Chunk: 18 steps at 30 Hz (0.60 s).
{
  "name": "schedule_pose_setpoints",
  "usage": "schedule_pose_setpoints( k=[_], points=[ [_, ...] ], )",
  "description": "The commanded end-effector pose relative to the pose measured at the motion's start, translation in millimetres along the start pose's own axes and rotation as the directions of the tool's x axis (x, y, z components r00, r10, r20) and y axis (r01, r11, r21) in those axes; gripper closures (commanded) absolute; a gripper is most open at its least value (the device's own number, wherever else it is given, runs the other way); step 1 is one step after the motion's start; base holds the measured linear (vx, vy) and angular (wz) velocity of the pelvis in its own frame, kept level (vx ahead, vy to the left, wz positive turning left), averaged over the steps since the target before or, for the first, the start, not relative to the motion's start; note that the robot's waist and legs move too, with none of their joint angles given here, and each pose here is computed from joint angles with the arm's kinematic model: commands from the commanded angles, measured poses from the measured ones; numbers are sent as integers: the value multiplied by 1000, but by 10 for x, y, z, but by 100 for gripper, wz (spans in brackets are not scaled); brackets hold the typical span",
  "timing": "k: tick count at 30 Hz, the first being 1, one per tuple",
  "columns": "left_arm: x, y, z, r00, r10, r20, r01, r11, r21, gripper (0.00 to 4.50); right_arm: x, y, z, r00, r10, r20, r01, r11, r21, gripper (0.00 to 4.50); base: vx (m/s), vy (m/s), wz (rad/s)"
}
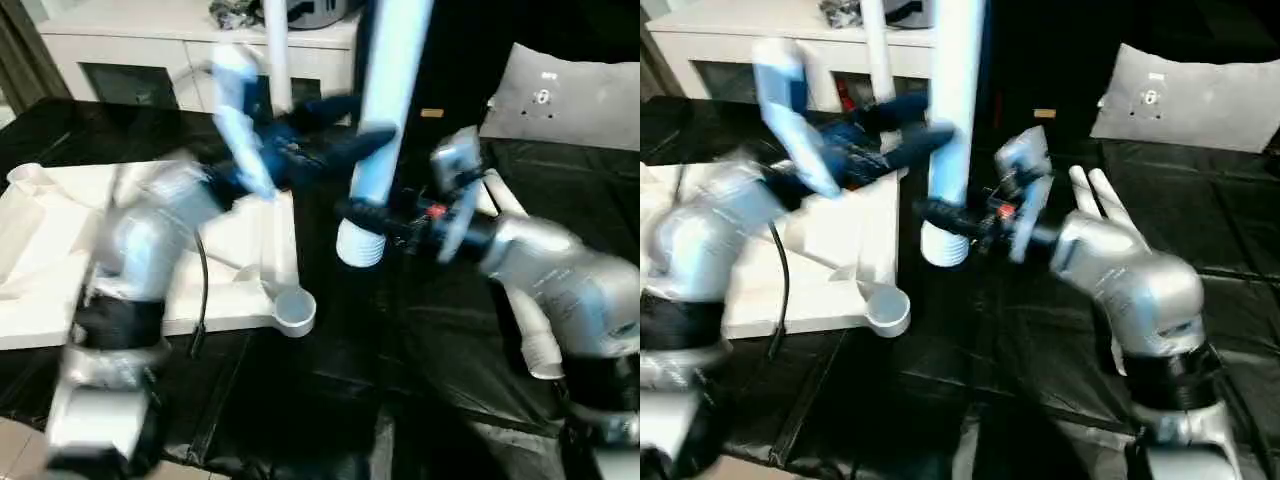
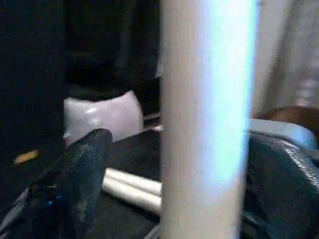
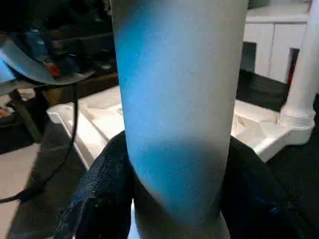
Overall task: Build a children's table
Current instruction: Insert table leg to table base
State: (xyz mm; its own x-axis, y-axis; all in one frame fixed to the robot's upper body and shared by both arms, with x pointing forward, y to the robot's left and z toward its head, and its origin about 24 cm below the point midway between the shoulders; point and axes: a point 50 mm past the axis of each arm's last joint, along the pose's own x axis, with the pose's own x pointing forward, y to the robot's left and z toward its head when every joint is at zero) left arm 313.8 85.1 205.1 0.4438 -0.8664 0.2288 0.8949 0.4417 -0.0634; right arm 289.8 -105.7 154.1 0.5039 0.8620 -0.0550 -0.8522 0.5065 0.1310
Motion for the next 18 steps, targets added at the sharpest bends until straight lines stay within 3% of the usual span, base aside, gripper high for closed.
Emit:
schedule_pose_setpoints(
  k=[1,4,5,7,16,18],
  points=[
    [13,-11,16,999,49,4,-49,998,39,0,14,38,45,999,-18,27,19,999,-45,257,0,0,0],
    [13,-26,-54,994,106,21,-106,994,35,0,50,61,-31,998,-51,39,52,998,-23,257,0,0,0],
    [11,-34,-62,993,112,26,-113,993,34,28,56,66,-44,998,-56,38,57,998,-25,257,0,0,0],
    [4,-61,-81,989,141,53,-142,990,10,34,63,71,-68,996,-75,47,76,997,-18,257,0,0,0],
    [3,-232,-197,986,152,62,-150,988,-35,77,83,107,-141,992,-105,64,105,994,3,257,0,0,0],
    [2,-244,-215,986,158,53,-156,987,-35,114,94,115,-148,992,-105,65,105,994,4,257,0,0,0]
  ],
)
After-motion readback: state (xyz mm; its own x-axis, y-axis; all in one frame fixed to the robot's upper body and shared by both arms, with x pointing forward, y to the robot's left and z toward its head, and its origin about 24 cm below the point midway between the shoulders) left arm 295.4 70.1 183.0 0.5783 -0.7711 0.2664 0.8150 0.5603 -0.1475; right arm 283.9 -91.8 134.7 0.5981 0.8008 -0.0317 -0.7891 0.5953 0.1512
